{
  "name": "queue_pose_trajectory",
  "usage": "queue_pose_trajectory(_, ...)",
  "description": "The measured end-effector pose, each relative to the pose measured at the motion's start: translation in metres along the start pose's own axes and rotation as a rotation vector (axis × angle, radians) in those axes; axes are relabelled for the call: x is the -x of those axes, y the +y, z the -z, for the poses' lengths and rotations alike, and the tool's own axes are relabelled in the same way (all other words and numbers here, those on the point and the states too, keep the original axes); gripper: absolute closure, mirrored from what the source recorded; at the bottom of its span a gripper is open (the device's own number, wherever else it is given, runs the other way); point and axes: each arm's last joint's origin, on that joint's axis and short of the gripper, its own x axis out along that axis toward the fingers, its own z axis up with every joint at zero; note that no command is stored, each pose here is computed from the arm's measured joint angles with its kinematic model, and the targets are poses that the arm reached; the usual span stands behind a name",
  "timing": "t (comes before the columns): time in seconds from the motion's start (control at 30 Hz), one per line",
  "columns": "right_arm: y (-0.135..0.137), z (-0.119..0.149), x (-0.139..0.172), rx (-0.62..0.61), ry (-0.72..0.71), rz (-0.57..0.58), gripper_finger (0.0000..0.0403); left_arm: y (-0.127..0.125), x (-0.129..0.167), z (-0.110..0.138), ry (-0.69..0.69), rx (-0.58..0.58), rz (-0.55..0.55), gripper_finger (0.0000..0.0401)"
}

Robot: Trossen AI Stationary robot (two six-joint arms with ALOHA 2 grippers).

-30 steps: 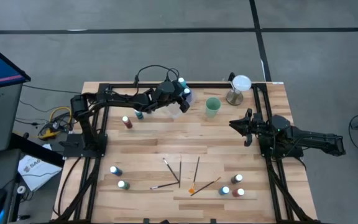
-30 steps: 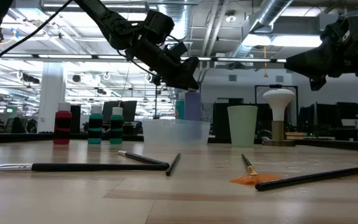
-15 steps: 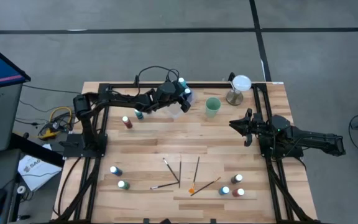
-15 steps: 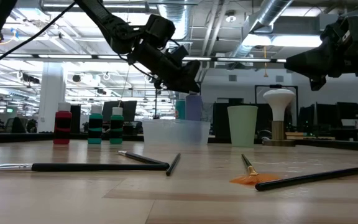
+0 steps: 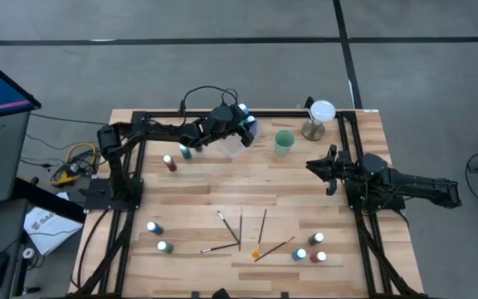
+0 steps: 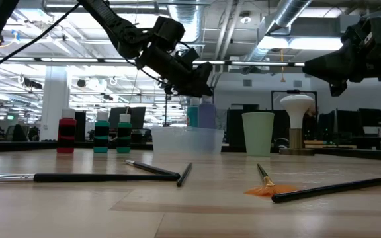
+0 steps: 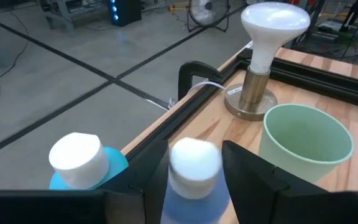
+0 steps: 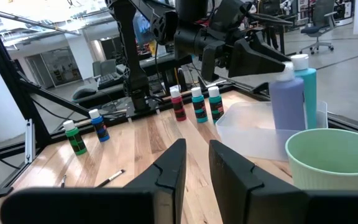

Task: Pick & Place Paint Supplies
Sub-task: Put the large blue paint bottle into the transparent bin, then put the top small green paint bottle into the transparent bin

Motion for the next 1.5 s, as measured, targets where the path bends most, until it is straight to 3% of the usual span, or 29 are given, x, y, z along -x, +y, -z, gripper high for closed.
queue_pose_trajectory(0.3,0.0,0.0,0.0,0.0,0.0,0.0,0.0337,0.0,0.003,-0.004,-0.005,-0.044,0.047,0.0247)
queue_pose_trajectory(0.5,0.0,0.0,0.0,0.0,0.0,0.0,0.0337,0.003,0.024,-0.021,0.021,-0.092,0.088,0.0201)
queue_pose_trajectory(0.73,0.0,0.0,0.0,0.0,0.0,0.0,0.0337,0.015,0.079,-0.054,0.075,-0.151,0.071,0.0142)
queue_pose_trajectory(0.93,0.0,0.0,0.0,0.0,0.0,0.0,0.0337,0.038,0.142,-0.067,0.205,-0.174,0.045,0.0127)
queue_pose_trajectory(1.17,0.0,0.0,0.0,0.0,0.0,0.0,0.0337,0.066,0.179,-0.031,0.228,-0.084,-0.01,0.0127)
queue_pose_trajectory(1.33,0.0,0.0,0.0,0.0,0.0,0.0,0.0337,0.074,0.178,0.006,0.126,-0.045,-0.031,0.0127)
queue_pose_trajectory(1.5,0.0,0.0,0.0,0.0,0.0,0.0,0.0337,0.075,0.172,0.044,0.174,-0.002,-0.079,0.0128)
